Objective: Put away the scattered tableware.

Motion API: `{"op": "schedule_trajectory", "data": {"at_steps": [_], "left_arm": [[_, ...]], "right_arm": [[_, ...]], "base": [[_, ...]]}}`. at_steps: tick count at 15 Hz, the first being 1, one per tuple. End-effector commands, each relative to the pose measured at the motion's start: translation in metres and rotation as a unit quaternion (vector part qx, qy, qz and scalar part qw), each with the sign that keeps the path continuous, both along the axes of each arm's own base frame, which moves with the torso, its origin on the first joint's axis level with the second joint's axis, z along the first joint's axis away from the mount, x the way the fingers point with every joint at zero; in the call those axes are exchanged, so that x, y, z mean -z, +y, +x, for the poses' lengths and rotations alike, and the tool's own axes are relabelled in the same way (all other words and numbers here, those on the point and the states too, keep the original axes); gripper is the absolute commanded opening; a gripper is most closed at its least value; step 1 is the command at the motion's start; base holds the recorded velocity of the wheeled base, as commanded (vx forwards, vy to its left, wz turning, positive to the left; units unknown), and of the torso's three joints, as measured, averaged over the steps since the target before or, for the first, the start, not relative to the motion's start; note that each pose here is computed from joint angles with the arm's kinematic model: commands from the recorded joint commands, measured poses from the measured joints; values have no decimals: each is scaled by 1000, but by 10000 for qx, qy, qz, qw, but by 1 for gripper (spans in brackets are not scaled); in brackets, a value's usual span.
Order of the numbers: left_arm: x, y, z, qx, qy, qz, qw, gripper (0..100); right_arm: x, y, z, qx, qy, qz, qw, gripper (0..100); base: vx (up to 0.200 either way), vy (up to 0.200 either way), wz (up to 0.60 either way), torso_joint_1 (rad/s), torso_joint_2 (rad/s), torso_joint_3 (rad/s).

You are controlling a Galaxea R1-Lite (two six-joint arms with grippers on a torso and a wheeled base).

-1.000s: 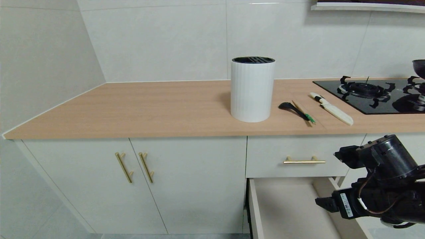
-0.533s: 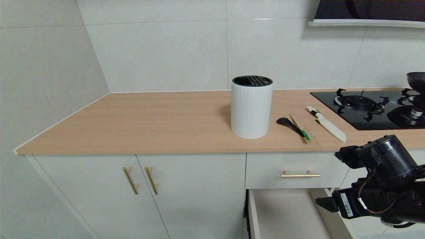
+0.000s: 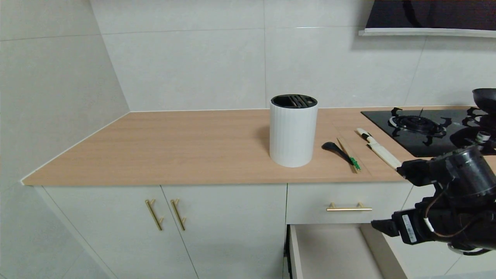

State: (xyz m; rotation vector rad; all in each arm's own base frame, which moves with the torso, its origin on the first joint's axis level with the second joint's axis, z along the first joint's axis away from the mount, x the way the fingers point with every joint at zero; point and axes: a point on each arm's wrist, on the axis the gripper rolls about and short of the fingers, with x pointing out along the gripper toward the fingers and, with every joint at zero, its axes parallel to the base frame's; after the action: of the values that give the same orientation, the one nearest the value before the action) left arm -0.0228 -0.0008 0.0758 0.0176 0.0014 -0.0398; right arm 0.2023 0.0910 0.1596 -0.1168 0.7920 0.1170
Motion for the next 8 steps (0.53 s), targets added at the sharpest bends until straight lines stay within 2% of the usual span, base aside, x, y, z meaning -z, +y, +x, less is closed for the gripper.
{"op": "schedule_trajectory", "data": {"at_steps": [1, 2, 4, 6, 8], "left_arm": [[0, 0, 0, 0, -1, 4, 10000, 100], [0, 0, 0, 0, -1, 4, 10000, 100], [0, 0, 0, 0, 7, 4, 10000, 100], [0, 0, 0, 0, -1, 4, 10000, 100], [0, 0, 0, 0, -1, 4, 10000, 100]], "right_arm": [[-27, -11, 16, 67, -503, -33, 9987, 100], [-46, -20, 31, -91, -795, 13, 9968, 100], [-69, -32, 61, -479, -1045, 652, 9912, 100], [-75, -31, 90, -726, -1166, 593, 9887, 100], [-67, -25, 109, -811, -1081, 548, 9893, 100]], "base": [[0, 0, 0, 0, 0, 0], [0, 0, 0, 0, 0, 0], [0, 0, 0, 0, 0, 0], [0, 0, 0, 0, 0, 0], [0, 0, 0, 0, 0, 0]]}}
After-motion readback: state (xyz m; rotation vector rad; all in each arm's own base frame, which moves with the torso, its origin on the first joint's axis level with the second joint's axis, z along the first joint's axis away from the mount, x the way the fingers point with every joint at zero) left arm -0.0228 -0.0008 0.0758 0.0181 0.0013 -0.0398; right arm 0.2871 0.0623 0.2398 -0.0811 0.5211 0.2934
